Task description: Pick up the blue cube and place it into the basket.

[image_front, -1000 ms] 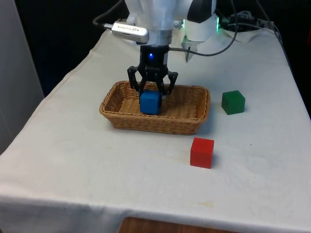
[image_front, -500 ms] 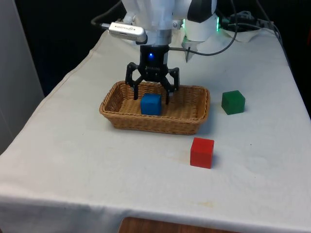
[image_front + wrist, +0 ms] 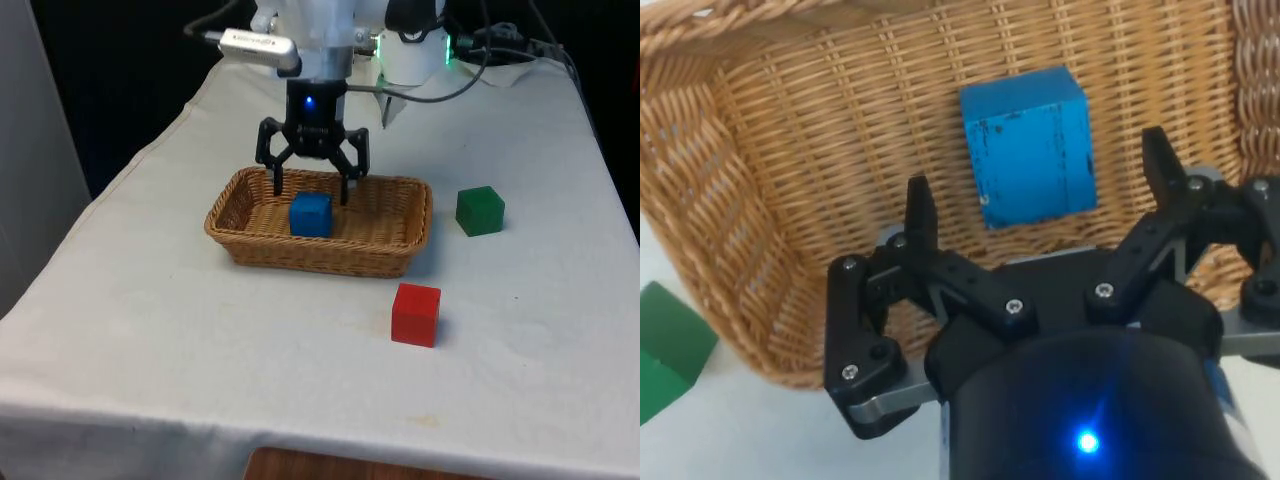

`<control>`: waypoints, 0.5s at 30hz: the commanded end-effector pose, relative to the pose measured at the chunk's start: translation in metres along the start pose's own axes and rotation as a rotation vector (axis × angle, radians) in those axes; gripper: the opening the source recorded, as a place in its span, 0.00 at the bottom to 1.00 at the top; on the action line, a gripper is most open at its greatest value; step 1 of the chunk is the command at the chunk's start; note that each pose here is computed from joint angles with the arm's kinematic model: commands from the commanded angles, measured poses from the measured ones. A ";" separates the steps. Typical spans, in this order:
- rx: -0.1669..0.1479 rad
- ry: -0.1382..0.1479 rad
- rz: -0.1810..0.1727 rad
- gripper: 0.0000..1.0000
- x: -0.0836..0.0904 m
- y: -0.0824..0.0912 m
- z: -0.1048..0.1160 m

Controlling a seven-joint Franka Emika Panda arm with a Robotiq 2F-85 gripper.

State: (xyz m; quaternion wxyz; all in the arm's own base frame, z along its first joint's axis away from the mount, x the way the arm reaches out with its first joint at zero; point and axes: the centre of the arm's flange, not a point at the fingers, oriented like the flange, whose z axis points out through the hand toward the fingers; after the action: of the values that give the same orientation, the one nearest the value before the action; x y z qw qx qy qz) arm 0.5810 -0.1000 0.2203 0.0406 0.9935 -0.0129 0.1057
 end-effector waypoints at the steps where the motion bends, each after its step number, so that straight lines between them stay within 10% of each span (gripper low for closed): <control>1: 0.005 -0.001 0.001 1.00 -0.001 0.000 -0.005; 15: 0.015 0.018 0.009 1.00 0.005 0.002 -0.040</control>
State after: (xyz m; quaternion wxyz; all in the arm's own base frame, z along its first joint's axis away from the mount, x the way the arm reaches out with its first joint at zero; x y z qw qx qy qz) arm 0.5772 -0.0990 0.2600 0.0329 0.9927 -0.0161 0.1147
